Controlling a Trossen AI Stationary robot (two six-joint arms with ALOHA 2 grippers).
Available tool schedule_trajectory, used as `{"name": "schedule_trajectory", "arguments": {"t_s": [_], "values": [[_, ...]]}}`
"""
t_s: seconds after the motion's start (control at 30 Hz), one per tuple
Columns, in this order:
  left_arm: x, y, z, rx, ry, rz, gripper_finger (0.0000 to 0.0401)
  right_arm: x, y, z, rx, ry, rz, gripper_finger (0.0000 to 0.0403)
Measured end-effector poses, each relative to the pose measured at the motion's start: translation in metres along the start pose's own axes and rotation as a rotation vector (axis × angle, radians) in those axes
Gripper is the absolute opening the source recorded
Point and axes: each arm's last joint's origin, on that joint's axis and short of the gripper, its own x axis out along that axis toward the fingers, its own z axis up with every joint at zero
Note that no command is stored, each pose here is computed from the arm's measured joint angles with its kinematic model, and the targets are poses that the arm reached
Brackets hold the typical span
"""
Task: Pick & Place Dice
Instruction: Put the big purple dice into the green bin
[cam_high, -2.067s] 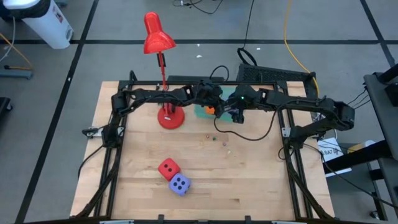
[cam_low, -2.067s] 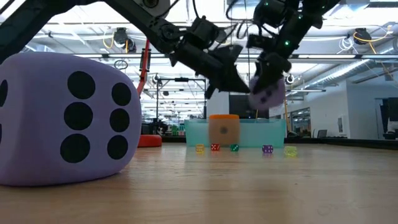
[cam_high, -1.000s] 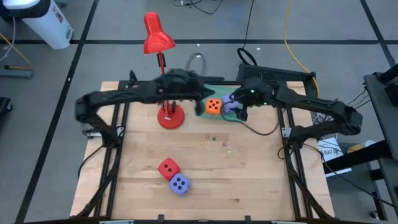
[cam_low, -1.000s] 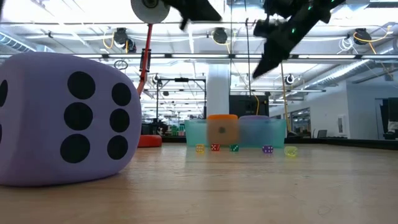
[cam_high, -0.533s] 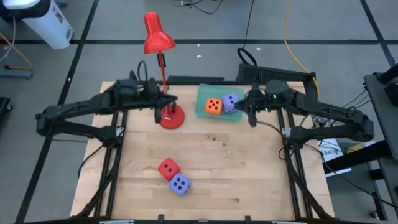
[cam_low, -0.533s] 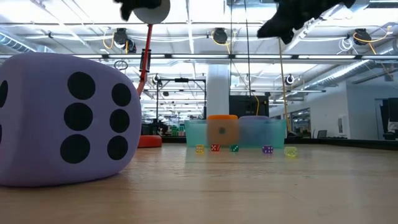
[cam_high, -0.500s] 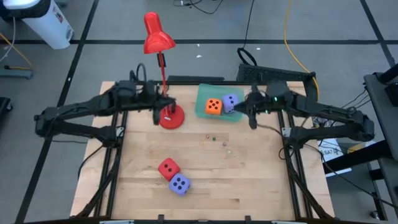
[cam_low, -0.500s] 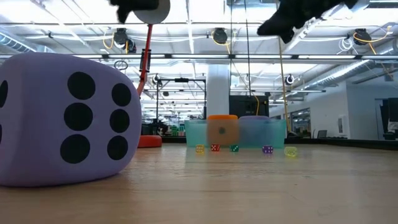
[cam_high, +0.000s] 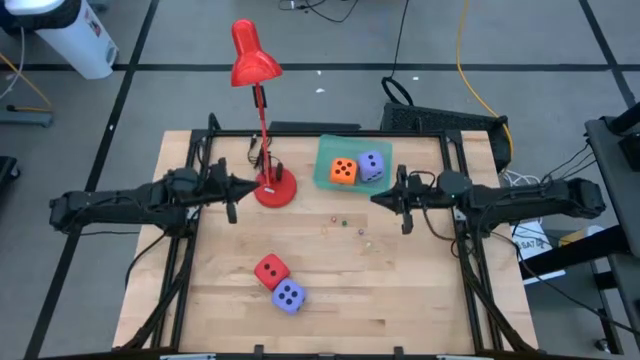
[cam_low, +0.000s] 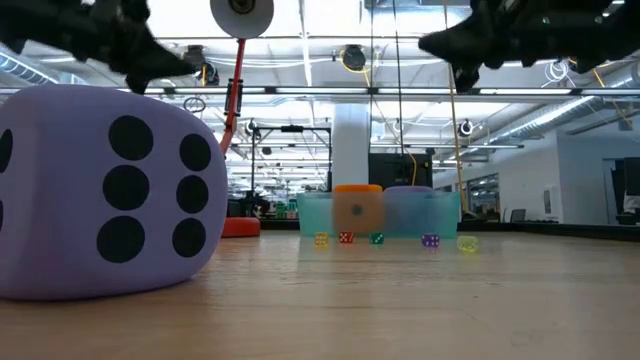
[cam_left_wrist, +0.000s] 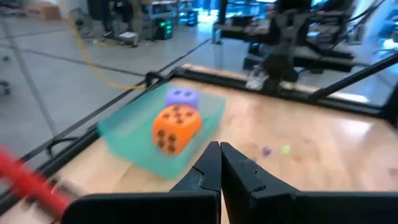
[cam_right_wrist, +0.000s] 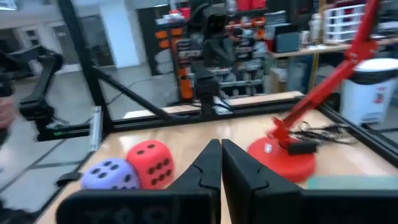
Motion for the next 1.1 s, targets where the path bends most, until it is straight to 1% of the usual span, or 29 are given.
{"name": "schedule_trajectory", "arguments": {"t_s": [0.1,0.23,0.3,0.4,0.47,0.53,0.63,0.77,0.87,1.0,1.1], "values": [[-0.011,0.004,-0.015,-0.019,-0.039,0.028,0.0001,0.000,0.004,-0.005,0.001,0.015,-0.009,0.0003],[-0.024,0.007,-0.025,-0.040,-0.095,0.011,0.0000,-0.006,0.008,0.001,-0.031,-0.021,0.005,0.0001],[-0.031,0.008,-0.029,-0.043,-0.095,0.011,0.0000,-0.012,0.007,0.005,-0.038,-0.034,-0.046,0.0001],[-0.042,0.010,-0.028,-0.054,-0.150,0.013,0.0000,-0.023,0.007,0.010,-0.052,-0.048,-0.117,0.0001],[-0.048,0.010,-0.027,-0.057,-0.179,0.001,0.0000,-0.032,0.008,0.012,-0.066,-0.047,-0.116,0.0001],[-0.051,0.010,-0.030,-0.063,-0.166,-0.005,0.0000,-0.039,0.008,0.014,-0.080,-0.047,-0.114,0.0001],[-0.053,0.011,-0.033,-0.073,-0.140,-0.001,0.0000,-0.044,0.008,0.011,-0.080,-0.055,-0.117,0.0001],[-0.049,0.011,-0.040,-0.072,-0.108,0.001,0.0000,-0.041,0.007,0.001,-0.079,-0.034,-0.119,0.0000],[-0.044,0.012,-0.051,-0.083,-0.077,0.005,0.0000,-0.036,0.005,-0.009,-0.047,-0.003,-0.120,0.0000],[-0.037,0.012,-0.064,-0.092,-0.046,0.008,0.0000,-0.026,0.005,-0.016,-0.021,0.023,-0.115,0.0000],[-0.037,0.012,-0.062,-0.090,-0.078,0.002,0.0001,-0.017,0.008,-0.020,-0.029,0.033,-0.099,0.0000]]}}
